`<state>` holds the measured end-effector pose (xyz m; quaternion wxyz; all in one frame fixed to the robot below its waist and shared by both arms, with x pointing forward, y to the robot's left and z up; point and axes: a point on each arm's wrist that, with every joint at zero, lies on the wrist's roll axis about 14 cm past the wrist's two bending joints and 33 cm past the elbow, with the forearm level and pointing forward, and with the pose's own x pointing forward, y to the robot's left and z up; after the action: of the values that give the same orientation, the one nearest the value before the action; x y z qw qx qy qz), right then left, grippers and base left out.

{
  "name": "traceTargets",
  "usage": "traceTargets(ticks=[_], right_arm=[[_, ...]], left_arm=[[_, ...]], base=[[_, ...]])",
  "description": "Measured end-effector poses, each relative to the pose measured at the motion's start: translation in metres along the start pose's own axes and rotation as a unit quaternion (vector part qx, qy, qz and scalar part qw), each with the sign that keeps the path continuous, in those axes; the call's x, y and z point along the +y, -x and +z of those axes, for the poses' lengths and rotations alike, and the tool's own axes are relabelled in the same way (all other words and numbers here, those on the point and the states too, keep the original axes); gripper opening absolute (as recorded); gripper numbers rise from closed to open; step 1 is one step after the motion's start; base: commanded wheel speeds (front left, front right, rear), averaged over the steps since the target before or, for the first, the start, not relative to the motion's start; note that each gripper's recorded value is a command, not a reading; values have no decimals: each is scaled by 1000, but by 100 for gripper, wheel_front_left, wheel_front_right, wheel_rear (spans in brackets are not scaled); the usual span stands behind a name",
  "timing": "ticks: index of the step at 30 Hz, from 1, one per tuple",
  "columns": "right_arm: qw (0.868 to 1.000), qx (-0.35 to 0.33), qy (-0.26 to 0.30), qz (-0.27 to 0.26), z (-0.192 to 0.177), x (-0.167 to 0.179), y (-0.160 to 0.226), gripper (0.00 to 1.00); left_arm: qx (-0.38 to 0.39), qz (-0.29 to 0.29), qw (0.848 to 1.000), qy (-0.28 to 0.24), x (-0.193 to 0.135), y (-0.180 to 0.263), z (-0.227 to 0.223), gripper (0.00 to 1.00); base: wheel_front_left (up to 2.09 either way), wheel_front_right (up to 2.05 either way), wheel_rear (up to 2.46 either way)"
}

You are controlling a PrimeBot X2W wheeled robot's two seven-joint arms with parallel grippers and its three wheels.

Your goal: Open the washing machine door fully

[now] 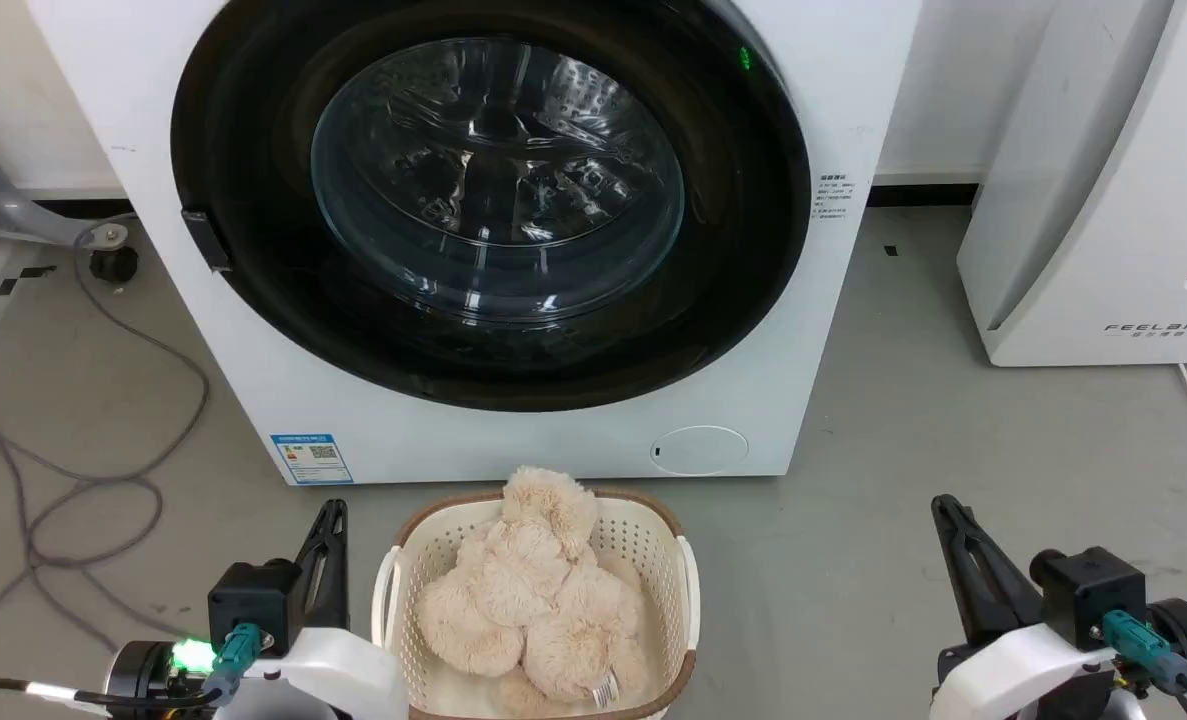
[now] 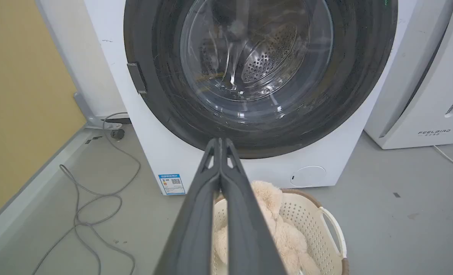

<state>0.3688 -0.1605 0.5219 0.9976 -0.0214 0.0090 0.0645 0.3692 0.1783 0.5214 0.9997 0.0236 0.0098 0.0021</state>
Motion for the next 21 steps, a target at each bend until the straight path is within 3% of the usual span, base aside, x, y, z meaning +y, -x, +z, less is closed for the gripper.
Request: traceTargets(ticks=[12,13,21], right_arm=[[1000,0,0,0,0,0,0,0],[1000,0,0,0,0,0,0,100],[1000,0,-2,-1,-1,-1,0,100]], left_arm=[[0,0,1000,0,0,0,0,0],[0,0,1000,0,0,0,0,100],[3,-6,1000,1,-4,0,-2,100]], base=[[0,0,0],[0,0,0],[0,0,0]])
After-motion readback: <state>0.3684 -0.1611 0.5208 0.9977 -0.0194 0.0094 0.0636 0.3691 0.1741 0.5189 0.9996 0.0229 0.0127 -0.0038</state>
